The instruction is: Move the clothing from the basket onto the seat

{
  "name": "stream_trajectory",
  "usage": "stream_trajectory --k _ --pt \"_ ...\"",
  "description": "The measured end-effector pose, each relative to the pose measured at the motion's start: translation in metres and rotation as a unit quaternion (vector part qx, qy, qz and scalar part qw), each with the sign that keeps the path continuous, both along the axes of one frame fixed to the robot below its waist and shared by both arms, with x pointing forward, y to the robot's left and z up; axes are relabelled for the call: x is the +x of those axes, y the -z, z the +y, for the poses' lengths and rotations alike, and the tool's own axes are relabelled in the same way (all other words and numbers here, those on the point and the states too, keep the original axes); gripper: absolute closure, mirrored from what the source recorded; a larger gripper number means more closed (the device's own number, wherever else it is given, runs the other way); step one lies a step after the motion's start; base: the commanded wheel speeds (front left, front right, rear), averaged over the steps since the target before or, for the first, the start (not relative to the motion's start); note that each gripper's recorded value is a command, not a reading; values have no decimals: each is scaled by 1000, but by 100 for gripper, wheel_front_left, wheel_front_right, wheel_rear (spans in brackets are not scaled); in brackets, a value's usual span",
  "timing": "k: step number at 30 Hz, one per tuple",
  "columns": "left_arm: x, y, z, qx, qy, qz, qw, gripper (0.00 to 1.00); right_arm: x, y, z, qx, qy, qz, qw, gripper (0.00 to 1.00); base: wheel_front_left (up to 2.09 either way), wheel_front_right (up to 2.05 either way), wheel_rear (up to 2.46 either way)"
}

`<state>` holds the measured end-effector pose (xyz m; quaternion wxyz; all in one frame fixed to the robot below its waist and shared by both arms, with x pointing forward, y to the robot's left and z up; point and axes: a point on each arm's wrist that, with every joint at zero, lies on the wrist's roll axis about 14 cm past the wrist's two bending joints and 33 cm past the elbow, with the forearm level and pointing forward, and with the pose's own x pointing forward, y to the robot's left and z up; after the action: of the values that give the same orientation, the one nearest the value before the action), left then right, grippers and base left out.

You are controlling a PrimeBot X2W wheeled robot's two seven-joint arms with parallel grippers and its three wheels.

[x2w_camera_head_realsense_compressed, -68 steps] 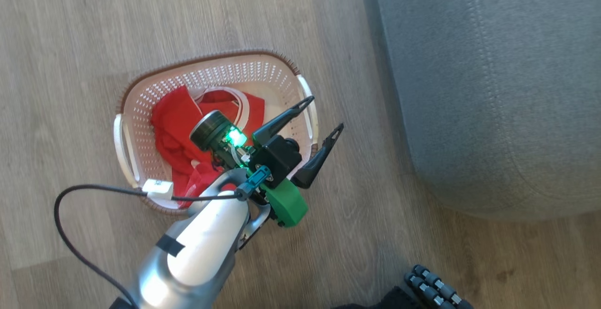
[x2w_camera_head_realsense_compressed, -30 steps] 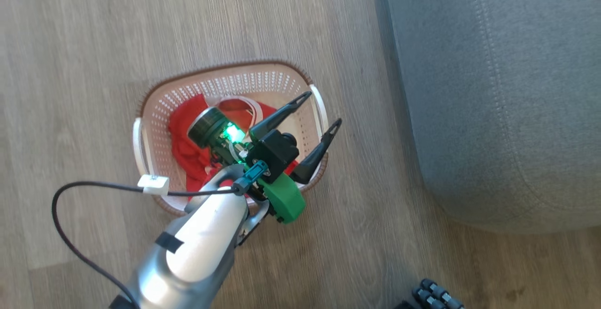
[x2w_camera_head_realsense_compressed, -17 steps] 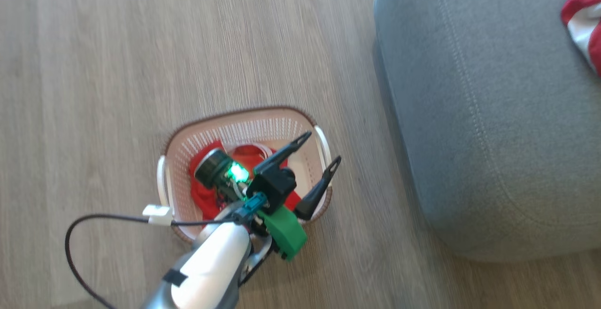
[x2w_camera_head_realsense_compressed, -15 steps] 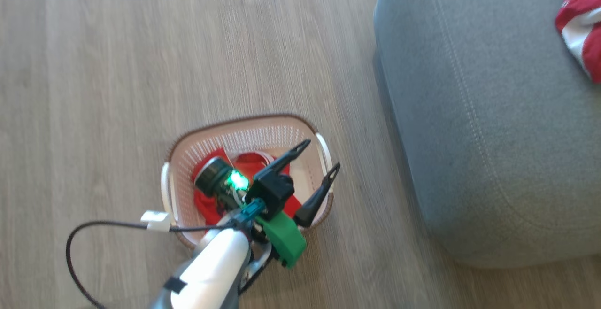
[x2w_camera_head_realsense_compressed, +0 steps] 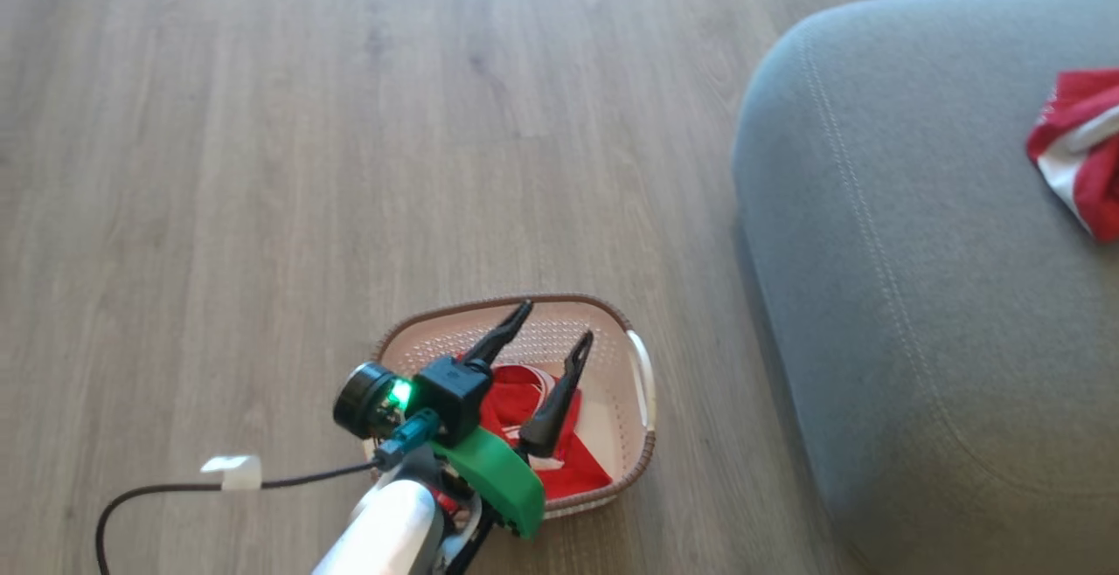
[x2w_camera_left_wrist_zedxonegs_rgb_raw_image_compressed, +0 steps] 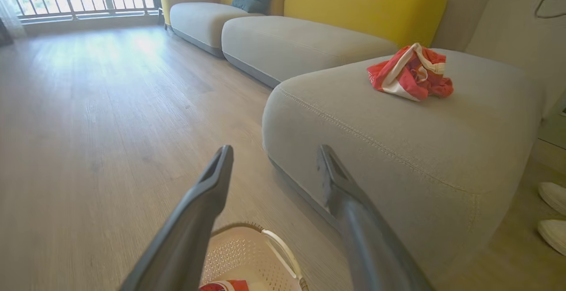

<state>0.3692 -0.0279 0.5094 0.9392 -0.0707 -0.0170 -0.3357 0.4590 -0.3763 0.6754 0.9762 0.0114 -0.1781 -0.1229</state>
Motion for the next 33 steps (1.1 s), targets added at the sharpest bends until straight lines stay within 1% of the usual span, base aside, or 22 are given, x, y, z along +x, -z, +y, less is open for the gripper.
stream_trajectory --k 2,5,10,14,18,21,25,26,27,31,33 --pt "2 -7 10 -5 -18 -9 1000 0 1 -7 27 -12 -38 -18 999 0 0 0 0" --pt "5 -15 24 -7 -43 -20 999 0 1 -12 65 -14 -92 -44 995 0 0 0 0" --pt "6 -26 48 -12 -87 -34 996 0 -8 -13 111 -22 -153 -68 986 0 0 0 0" --pt "6 -32 75 -16 -140 -40 989 0 -16 -5 148 -6 -196 -77 978 0 0 0 0" --pt "4 -40 100 -21 -191 -49 980 0 -23 8 183 25 -234 -77 969 0 0 0 0" --pt "0 -37 122 -21 -234 -46 971 0 -28 23 204 34 -256 -63 964 0 0 0 0" --pt "-6 -35 144 -20 -275 -42 960 0 -31 40 219 60 -267 -47 961 0 0 0 0" --pt "-8 -35 157 -20 -301 -42 953 0 -34 51 228 69 -273 -34 959 0 0 0 0" --pt "-10 -35 165 -19 -314 -41 948 0 -36 57 231 68 -275 -26 959 0 0 0 0" --pt "-15 -35 181 -17 -350 -43 936 0 -48 94 241 100 -271 21 957 0 0 0 0" --pt "-18 -33 185 -14 -360 -41 932 0 -55 118 243 101 -267 54 957 0 0 0 0"
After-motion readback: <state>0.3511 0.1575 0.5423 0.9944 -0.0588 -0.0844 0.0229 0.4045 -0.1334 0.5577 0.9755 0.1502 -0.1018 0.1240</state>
